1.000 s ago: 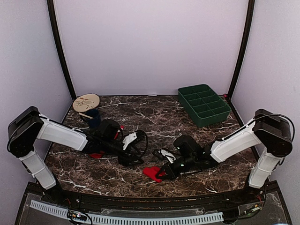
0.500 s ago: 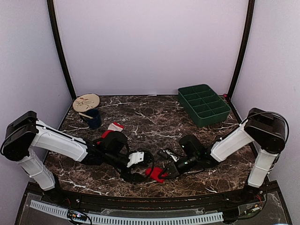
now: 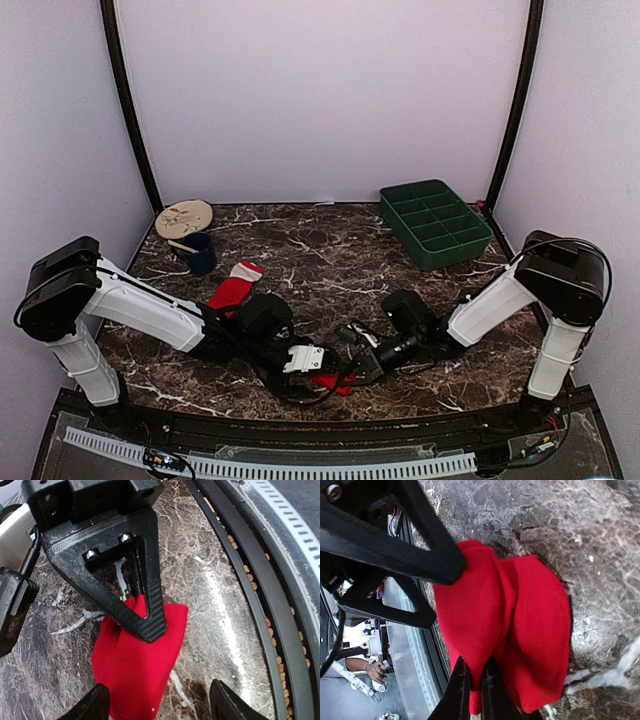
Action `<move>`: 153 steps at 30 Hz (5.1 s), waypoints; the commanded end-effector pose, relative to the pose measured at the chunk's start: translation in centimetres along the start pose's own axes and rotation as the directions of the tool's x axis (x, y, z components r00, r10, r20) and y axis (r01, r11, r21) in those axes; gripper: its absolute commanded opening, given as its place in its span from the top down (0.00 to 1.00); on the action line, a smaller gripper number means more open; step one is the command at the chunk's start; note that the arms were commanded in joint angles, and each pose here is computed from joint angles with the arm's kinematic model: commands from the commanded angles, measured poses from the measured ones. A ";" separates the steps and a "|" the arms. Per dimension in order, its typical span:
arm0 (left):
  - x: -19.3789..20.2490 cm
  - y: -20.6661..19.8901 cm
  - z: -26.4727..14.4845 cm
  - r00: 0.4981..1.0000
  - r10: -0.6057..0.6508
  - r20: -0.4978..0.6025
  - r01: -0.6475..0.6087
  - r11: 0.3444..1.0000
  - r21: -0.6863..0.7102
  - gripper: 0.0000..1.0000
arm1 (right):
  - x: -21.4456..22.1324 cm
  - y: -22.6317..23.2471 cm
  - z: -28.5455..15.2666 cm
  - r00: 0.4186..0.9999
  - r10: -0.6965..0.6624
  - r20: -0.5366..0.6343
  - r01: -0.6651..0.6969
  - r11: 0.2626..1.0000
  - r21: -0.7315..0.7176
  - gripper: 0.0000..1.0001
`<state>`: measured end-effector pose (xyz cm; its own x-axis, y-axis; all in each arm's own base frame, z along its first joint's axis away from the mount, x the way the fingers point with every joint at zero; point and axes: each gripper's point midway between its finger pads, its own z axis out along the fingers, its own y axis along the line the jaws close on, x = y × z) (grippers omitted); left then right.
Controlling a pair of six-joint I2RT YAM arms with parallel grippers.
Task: Roll the socks
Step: Pick up the sock from the center of the board, then move the bin to the center of the board.
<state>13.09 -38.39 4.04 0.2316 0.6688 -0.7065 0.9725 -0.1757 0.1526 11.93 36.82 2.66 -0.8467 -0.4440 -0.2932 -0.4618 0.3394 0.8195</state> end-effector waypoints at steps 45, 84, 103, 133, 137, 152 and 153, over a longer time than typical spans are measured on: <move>1.6 -2.8 4.6 0.979 0.161 -0.127 -0.123 0.957 0.264 0.82 | 0.5 -0.3 -0.9 0.997 0.042 -0.067 -0.042 0.999 -0.001 1.00; -3.5 4.0 -0.3 0.949 -0.312 0.042 0.286 0.910 0.299 1.00 | -6.2 -0.5 -12.8 0.939 -0.145 0.312 -0.048 0.843 0.536 0.64; -9.7 21.0 -6.5 0.845 -0.436 0.310 0.448 0.893 0.035 1.00 | -13.5 -5.6 -34.2 0.676 -0.262 0.689 -0.620 0.304 0.724 0.70; -8.9 23.2 -8.7 0.805 -0.457 0.378 0.504 0.863 -0.032 1.00 | -16.5 -17.9 -35.9 0.436 0.035 0.899 -0.898 0.075 0.433 0.69; -8.7 23.4 -8.9 0.804 -0.456 0.382 0.505 0.863 -0.033 1.00 | -16.6 -18.9 -35.8 0.430 0.049 0.902 -0.902 0.062 0.427 0.68; -8.7 24.7 -10.5 0.790 -0.455 0.410 0.528 0.846 -0.078 1.00 | -16.1 -21.5 -32.8 0.475 0.155 0.866 -0.880 0.103 0.464 0.89; -8.7 24.9 -10.7 0.788 -0.456 0.414 0.532 0.843 -0.084 1.00 | -15.9 -21.5 -32.5 0.476 0.165 0.864 -0.879 0.109 0.464 0.91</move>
<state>35.15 -41.61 17.39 -0.3153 0.3687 -0.8744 0.9396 0.2507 -0.2331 45.40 8.64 8.33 -0.6197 0.6040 -0.5012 0.6196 0.7684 0.1600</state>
